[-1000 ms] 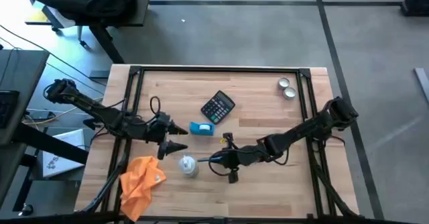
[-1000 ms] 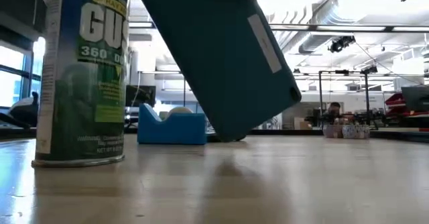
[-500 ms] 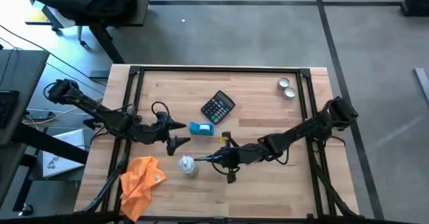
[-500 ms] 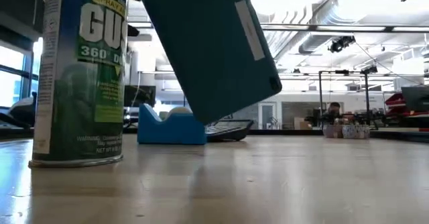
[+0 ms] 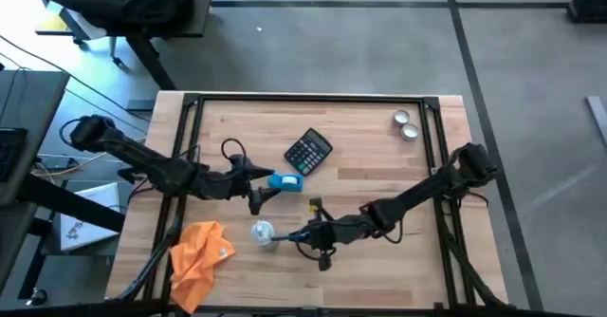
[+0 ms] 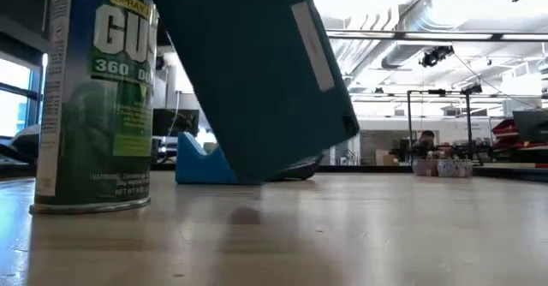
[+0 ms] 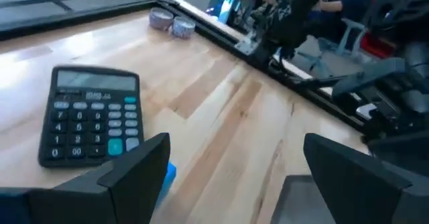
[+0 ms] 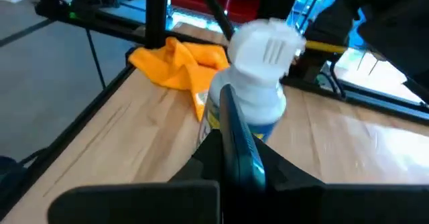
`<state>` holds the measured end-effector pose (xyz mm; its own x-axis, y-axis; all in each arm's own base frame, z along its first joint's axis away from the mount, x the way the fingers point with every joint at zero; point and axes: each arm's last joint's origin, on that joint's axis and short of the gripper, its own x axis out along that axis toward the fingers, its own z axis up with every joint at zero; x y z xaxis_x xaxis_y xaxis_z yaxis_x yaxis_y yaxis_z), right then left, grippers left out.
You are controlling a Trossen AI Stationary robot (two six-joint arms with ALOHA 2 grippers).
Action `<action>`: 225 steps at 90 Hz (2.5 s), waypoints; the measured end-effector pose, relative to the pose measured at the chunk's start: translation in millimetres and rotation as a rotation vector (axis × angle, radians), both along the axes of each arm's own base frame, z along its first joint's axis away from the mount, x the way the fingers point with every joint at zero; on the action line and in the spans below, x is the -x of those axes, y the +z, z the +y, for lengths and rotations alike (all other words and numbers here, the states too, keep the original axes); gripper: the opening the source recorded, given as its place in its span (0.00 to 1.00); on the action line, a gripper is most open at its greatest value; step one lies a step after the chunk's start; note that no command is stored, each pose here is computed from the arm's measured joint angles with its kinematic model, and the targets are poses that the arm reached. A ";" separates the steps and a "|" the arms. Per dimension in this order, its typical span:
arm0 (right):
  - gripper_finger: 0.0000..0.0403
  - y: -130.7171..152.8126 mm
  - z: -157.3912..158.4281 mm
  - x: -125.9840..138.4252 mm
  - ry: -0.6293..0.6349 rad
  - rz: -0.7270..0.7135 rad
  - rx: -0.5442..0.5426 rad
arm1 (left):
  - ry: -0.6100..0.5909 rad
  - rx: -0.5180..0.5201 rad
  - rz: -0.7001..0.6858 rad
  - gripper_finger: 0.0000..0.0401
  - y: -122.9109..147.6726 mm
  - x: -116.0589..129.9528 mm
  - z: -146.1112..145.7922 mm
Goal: Apply microfiber cloth
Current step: Spray the cellphone using the white spray bottle
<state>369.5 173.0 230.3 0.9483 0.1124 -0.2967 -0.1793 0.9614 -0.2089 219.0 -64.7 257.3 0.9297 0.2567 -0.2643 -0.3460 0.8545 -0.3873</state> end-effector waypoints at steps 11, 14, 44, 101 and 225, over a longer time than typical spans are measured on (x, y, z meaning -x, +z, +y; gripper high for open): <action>0.00 8.7 5.7 -1.1 0.023 -0.018 0.032 | 0.006 -0.064 -0.079 0.80 30.6 16.8 7.0; 0.00 11.1 6.2 -1.8 0.019 -0.014 0.049 | 0.011 -0.083 -0.096 0.80 38.0 22.7 9.5; 0.00 19.9 -3.3 -3.4 -0.181 0.143 0.246 | -0.034 0.033 0.013 0.80 41.6 74.2 19.3; 0.00 -7.6 -19.5 -25.8 -0.185 0.183 0.141 | -0.137 0.267 0.266 0.80 -25.8 70.2 -44.8; 0.00 -7.9 16.2 -4.8 -0.196 0.213 0.015 | -0.212 0.287 0.217 0.80 -63.5 51.2 -115.5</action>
<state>374.3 189.1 222.4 0.8675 -0.0730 -0.4921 -0.0314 0.9792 -0.2006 167.9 -180.2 193.8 0.8686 -0.0472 -0.4932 -0.2739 0.7838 -0.5573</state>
